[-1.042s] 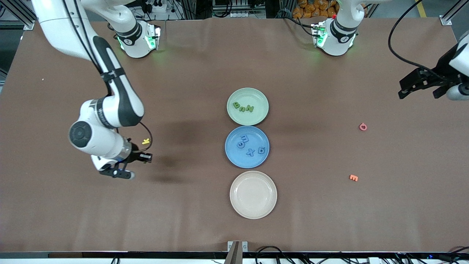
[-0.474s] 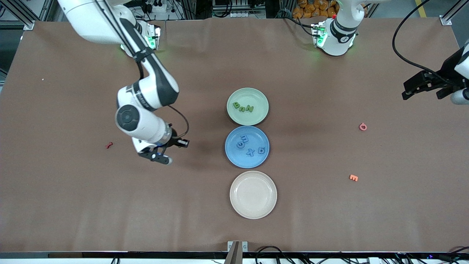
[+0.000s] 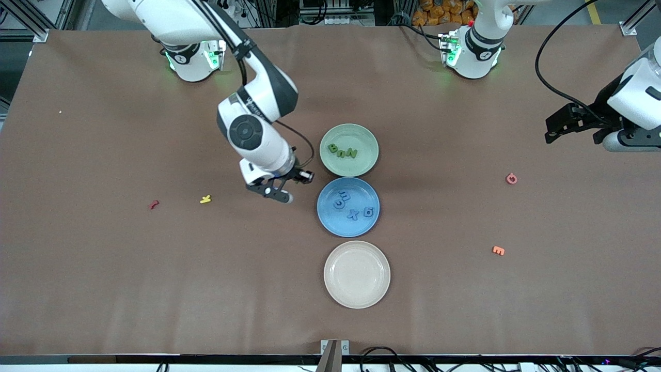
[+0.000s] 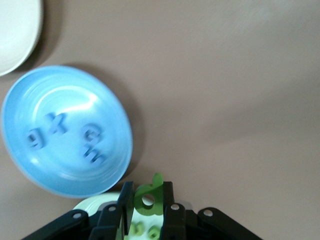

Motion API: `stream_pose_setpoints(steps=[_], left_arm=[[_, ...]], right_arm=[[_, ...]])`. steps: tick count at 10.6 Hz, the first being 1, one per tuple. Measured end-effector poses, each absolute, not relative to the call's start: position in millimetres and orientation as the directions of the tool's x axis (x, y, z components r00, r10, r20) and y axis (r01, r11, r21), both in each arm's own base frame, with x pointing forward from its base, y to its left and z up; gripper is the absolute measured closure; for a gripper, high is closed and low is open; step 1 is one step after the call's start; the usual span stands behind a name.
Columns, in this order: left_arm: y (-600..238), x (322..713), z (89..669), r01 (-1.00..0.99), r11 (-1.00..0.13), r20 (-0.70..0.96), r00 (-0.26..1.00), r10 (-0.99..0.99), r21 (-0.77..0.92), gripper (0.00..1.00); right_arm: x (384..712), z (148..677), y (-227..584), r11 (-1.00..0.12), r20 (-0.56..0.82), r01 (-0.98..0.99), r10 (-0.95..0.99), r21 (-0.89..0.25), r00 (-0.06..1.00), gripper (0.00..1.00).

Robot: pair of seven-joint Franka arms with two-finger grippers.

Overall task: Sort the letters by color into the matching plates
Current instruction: 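Lower the d into the green plate and open the right gripper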

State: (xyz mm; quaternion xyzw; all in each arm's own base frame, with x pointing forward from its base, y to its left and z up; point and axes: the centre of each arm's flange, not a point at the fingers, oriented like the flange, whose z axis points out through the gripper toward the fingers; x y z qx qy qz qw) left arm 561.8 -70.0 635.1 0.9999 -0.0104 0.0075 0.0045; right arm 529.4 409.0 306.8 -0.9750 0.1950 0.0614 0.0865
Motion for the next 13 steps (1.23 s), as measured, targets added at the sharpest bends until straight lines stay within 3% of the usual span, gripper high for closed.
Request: stream_pose_setpoints(steps=[3, 7, 11, 12, 13], left_arm=[[-62.4, 569.0, 638.2, -0.006, -1.000, 0.063, 0.998, -0.005, 0.014, 0.00], [-57.3, 573.1, 642.8, 0.027, -0.999, 0.099, 0.995, 0.029, 0.024, 0.00], [-66.0, 571.8, 644.3, 0.083, -0.996, 0.098, 0.991, 0.087, 0.041, 0.00], [-66.3, 571.8, 644.3, 0.074, -0.996, 0.098, 0.992, 0.078, 0.040, 0.00], [-66.5, 571.8, 644.3, 0.058, -0.998, 0.099, 0.993, 0.061, 0.038, 0.00]], right_arm=[[485.8, 319.0, 472.6, -0.885, -0.157, -0.419, -0.393, -0.202, 0.906, 0.73], [411.0, 295.1, 539.3, -0.901, -0.112, -0.413, -0.400, -0.133, 0.910, 0.73], [378.6, 268.5, 561.5, -0.917, -0.109, -0.388, -0.377, -0.099, 0.920, 0.73], [379.0, 268.0, 560.9, -0.917, -0.108, -0.387, -0.377, -0.096, 0.920, 0.71], [379.0, 267.3, 559.4, -0.925, -0.095, -0.372, -0.365, -0.076, 0.926, 0.59]])
